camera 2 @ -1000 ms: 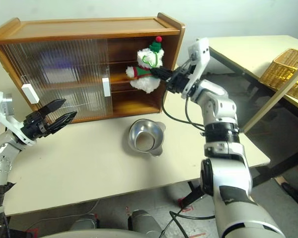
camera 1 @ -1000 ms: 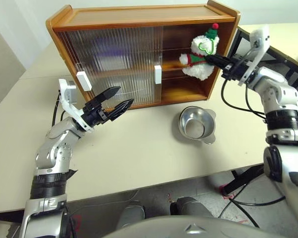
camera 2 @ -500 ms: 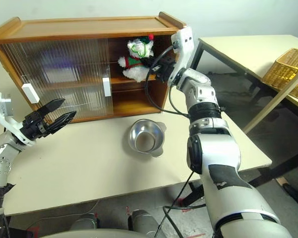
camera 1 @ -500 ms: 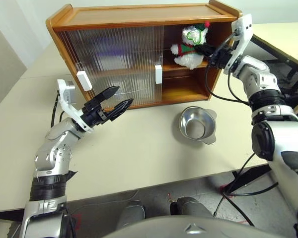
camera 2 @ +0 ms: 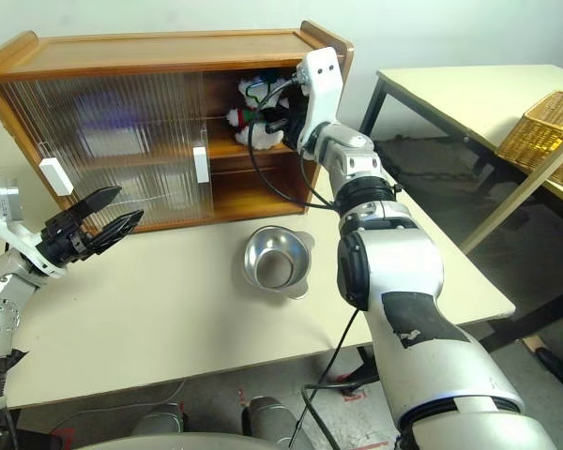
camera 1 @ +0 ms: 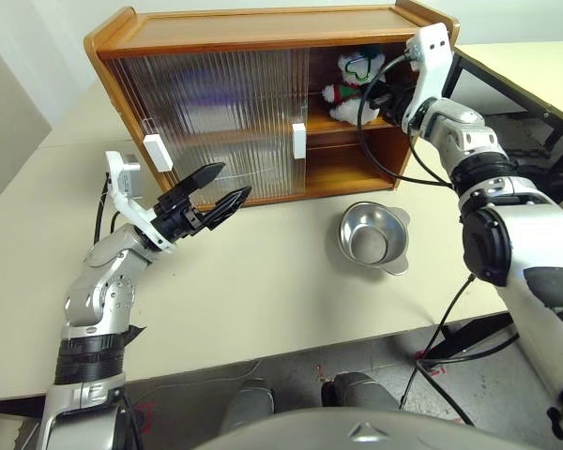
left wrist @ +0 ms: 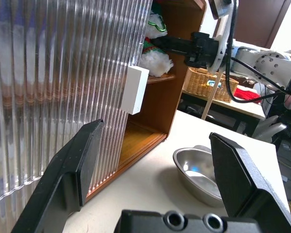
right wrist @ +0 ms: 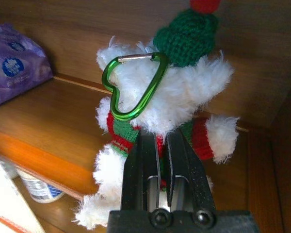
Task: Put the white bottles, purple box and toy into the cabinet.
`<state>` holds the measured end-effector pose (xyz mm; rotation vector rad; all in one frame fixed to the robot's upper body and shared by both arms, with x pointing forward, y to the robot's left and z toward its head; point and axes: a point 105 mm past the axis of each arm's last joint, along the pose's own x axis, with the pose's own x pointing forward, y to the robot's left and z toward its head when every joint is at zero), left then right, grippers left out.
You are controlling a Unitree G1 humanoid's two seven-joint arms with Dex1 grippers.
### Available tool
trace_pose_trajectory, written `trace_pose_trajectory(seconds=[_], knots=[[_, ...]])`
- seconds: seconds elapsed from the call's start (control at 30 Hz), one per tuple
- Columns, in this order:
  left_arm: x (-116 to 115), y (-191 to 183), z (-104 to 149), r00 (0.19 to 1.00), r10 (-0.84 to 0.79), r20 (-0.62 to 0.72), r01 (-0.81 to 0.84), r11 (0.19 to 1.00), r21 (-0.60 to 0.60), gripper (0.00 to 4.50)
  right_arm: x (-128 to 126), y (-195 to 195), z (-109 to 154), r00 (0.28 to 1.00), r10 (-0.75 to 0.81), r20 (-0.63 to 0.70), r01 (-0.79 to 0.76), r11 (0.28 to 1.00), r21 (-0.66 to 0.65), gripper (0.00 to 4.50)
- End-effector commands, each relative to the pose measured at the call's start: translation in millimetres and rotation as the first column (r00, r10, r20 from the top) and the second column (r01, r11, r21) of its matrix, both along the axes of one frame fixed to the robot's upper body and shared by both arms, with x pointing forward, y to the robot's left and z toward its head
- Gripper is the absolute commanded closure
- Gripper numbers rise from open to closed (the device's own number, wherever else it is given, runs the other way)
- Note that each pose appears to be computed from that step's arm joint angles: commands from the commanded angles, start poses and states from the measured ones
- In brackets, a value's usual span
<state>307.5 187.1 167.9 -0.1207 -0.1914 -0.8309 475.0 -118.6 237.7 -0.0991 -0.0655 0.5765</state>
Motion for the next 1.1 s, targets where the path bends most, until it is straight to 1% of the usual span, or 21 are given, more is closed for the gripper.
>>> trace_pose_trajectory(seconds=[0.03, 0.5, 0.53, 0.57, 0.73, 0.77, 0.83, 0.9, 1.1], knots=[[-3, 0, -1, 1.0, 0.002, -0.003, -0.002, 1.0, 0.0, 0.0, 2, 5, -7, 1.0, -0.016, -0.019, 0.016, 1.0, -0.024, 4.49], [-4, 0, -1, 1.0, -0.003, -0.006, 0.003, 1.0, 0.004, 0.0, 5, -1, -9, 0.997, -0.078, -0.01, 0.078, 0.996, -0.047, 4.49], [-3, -1, -1, 1.0, -0.005, -0.006, 0.005, 1.0, 0.004, 0.0, 5, -1, -8, 0.996, -0.084, -0.004, 0.084, 0.996, -0.043, 3.89], [-3, -1, -1, 1.0, -0.006, -0.006, 0.006, 1.0, 0.004, 0.0, 5, -2, -7, 0.996, -0.087, 0.0, 0.087, 0.995, -0.039, 3.63], [-3, -3, -2, 1.0, -0.015, -0.01, 0.015, 1.0, 0.002, 0.0, 5, -2, 1, 0.996, -0.084, 0.041, 0.085, 0.996, -0.018, 1.92], [-3, -4, -3, 1.0, -0.018, -0.011, 0.018, 1.0, 0.001, 0.0, 5, -3, 5, 0.995, -0.084, 0.056, 0.085, 0.996, -0.006, 1.52], [-2, -5, -3, 1.0, -0.021, -0.012, 0.021, 1.0, 0.0, 0.0, 4, -4, 9, 0.994, -0.085, 0.074, 0.084, 0.996, 0.009, 0.88], [-2, -6, -3, 1.0, -0.025, -0.013, 0.025, 1.0, -0.003, 0.0, 3, -5, 13, 0.992, -0.082, 0.094, 0.081, 0.997, 0.013, 0.07], [-1, -8, -3, 0.999, -0.031, -0.014, 0.031, 0.999, -0.009, 0.0, -2, -11, 29, 0.985, -0.05, 0.167, 0.044, 0.998, 0.041, 0.03]])
